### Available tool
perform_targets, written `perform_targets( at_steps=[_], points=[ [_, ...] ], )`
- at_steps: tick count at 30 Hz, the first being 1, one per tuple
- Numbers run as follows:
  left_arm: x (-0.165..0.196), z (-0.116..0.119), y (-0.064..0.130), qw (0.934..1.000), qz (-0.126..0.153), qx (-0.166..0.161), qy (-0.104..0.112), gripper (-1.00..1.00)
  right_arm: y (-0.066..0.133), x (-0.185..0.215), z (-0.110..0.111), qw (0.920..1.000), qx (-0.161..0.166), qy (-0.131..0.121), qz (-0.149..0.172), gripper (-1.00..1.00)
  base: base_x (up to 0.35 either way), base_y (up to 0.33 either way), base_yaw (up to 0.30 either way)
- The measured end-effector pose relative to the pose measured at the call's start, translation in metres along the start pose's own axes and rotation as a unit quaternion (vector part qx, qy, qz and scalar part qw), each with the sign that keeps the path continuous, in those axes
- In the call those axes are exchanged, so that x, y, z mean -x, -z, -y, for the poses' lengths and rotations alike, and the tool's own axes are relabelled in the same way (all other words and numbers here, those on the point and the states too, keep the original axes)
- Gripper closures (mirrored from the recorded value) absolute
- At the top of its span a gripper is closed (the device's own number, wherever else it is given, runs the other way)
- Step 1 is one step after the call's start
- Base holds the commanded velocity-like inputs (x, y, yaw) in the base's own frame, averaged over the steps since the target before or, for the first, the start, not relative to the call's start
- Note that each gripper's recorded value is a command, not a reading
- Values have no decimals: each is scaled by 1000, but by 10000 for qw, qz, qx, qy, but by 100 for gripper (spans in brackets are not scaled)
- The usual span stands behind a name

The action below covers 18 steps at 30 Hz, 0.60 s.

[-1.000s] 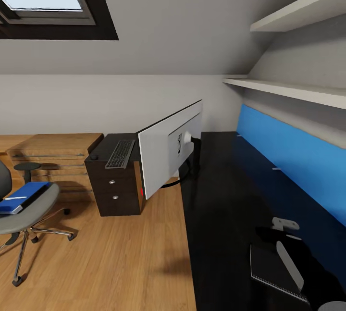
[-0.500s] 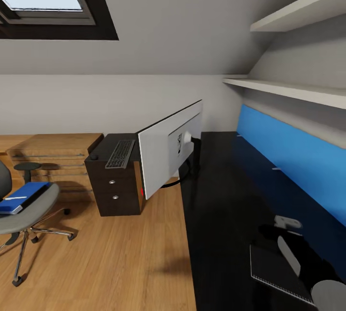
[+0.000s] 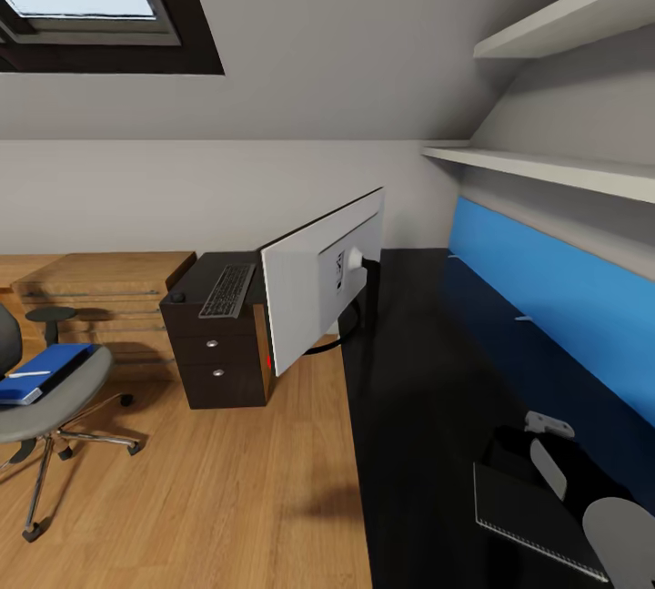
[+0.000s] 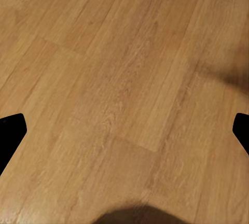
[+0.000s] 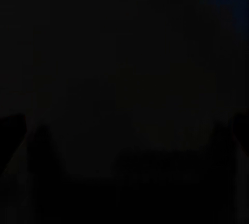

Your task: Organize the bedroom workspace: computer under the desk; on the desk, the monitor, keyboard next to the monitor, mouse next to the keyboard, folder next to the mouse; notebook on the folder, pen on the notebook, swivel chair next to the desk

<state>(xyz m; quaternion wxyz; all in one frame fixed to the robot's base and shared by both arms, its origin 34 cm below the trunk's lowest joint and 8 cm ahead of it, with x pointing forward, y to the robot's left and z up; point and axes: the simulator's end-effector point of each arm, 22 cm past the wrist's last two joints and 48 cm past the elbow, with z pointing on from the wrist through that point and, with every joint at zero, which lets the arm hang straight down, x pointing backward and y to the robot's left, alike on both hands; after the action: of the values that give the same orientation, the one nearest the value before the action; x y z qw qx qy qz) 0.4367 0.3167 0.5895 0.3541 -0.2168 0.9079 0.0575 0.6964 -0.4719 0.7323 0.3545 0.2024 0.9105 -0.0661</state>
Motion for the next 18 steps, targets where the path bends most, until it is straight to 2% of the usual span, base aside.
perform_targets(
  at_steps=[1,8,18],
  points=[
    [-1,0,-1,10000,3,-1,-2,-100,-1,0,2,10000,-8,-97,-7,-100,0,0,0],
    [-8,0,-9,10000,6,-5,-3,-100,-5,2,0,10000,-4,-47,-17,-100,0,0,0],
    [-10,0,-9,10000,-13,-21,-16,-100,-4,2,-4,10000,43,-39,-49,-100,0,0,0]
  ],
)
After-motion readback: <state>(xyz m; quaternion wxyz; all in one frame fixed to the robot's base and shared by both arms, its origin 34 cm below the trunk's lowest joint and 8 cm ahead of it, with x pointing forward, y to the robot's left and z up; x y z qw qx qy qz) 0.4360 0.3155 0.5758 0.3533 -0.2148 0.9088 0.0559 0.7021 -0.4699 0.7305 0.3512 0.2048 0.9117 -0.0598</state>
